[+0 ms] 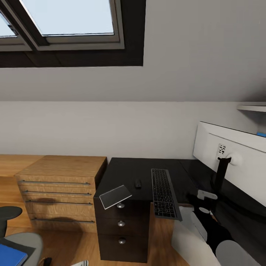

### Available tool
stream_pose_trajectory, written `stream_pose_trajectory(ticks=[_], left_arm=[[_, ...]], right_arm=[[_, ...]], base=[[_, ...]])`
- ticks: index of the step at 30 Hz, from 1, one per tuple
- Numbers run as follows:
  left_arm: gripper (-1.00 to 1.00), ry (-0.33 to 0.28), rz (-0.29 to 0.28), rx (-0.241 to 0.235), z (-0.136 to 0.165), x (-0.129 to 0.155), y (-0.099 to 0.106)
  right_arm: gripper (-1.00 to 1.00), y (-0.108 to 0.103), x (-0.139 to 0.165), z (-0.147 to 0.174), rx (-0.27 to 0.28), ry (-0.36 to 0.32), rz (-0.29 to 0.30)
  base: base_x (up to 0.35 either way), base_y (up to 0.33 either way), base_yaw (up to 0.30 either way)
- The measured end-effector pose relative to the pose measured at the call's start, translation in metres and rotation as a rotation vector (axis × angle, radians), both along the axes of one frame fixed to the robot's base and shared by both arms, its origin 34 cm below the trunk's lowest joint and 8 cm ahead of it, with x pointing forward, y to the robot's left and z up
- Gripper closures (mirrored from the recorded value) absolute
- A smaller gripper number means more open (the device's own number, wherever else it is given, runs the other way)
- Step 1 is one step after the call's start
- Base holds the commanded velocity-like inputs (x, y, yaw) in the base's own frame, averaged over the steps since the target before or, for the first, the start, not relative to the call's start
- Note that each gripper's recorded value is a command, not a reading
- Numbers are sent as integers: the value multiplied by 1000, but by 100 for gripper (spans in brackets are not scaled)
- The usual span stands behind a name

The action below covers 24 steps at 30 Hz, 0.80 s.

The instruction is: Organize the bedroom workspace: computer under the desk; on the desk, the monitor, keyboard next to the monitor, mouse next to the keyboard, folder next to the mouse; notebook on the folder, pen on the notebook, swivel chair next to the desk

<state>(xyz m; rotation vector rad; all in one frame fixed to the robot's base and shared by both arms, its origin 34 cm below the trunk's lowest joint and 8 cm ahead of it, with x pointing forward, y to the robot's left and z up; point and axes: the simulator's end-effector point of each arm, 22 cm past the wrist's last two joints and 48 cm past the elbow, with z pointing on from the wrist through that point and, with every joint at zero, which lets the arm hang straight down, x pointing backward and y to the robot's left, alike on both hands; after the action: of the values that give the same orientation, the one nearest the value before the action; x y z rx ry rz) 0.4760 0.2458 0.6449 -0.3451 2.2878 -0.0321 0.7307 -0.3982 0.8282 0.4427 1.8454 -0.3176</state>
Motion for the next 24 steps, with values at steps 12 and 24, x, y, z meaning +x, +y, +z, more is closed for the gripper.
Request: stream_pose_trajectory(ticks=[12,24], left_arm=[[-100,-1,0,0,0,0,0],[-100,-1,-1,1,0,0,0]], right_arm=[[-100,-35,6,25,-46,-123,-69],[-100,-53,-4,47,-98,-201,-185]], base=[[0,0,0],[0,0,0]])
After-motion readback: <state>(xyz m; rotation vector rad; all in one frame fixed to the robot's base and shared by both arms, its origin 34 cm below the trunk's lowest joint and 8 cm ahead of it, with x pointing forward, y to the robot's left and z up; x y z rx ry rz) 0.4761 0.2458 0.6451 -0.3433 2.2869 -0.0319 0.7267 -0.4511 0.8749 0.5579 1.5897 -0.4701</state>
